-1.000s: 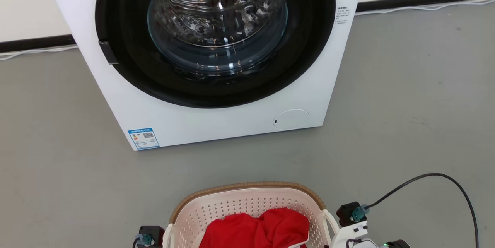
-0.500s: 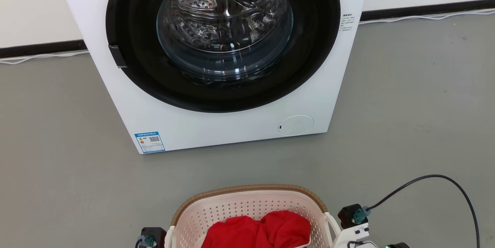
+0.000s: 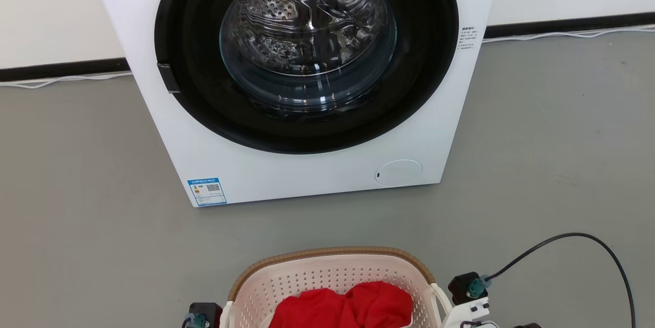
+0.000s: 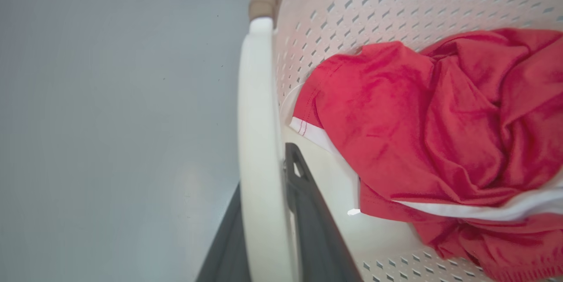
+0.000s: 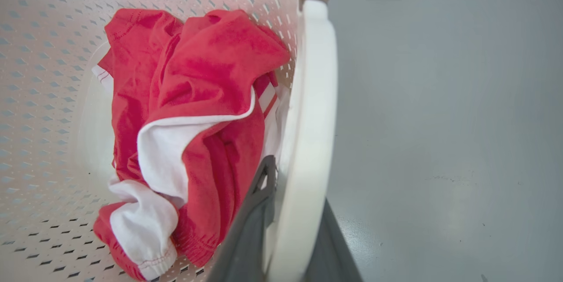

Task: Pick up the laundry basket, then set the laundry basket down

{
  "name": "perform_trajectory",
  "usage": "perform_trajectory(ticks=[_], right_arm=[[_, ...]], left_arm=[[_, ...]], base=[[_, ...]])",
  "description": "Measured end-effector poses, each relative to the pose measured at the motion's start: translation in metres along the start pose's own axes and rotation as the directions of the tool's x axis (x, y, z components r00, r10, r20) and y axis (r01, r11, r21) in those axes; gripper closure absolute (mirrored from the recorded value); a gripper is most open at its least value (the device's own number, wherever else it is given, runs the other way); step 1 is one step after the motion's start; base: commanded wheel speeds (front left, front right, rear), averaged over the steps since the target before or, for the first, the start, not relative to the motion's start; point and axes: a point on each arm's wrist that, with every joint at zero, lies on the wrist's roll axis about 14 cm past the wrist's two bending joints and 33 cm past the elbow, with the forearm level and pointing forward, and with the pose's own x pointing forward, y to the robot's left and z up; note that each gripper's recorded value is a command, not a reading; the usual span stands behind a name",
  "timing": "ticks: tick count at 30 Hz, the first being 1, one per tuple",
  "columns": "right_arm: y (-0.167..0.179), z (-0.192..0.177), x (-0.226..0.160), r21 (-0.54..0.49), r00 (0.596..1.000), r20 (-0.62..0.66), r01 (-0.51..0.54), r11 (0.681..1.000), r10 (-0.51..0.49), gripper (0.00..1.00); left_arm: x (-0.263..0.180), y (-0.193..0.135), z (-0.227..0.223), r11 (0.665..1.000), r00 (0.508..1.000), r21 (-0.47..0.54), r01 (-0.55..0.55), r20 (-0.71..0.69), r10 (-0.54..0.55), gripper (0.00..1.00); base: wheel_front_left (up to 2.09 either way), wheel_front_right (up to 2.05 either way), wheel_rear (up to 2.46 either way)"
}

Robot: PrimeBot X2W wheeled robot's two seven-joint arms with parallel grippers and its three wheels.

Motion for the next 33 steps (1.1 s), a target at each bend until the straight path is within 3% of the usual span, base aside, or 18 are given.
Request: perform_trajectory(ticks=[33], right_arm=[[0.0011, 0.0008, 0.0079, 0.002, 1.0, -0.003, -0.013, 1.0, 0.013, 1.0]], left_arm=[[0.0067, 0.0029, -0.0049, 1.0, 1.0, -0.011, -0.014, -0.015, 0.014, 1.0]], base=[[0.0, 0.0, 0.0]])
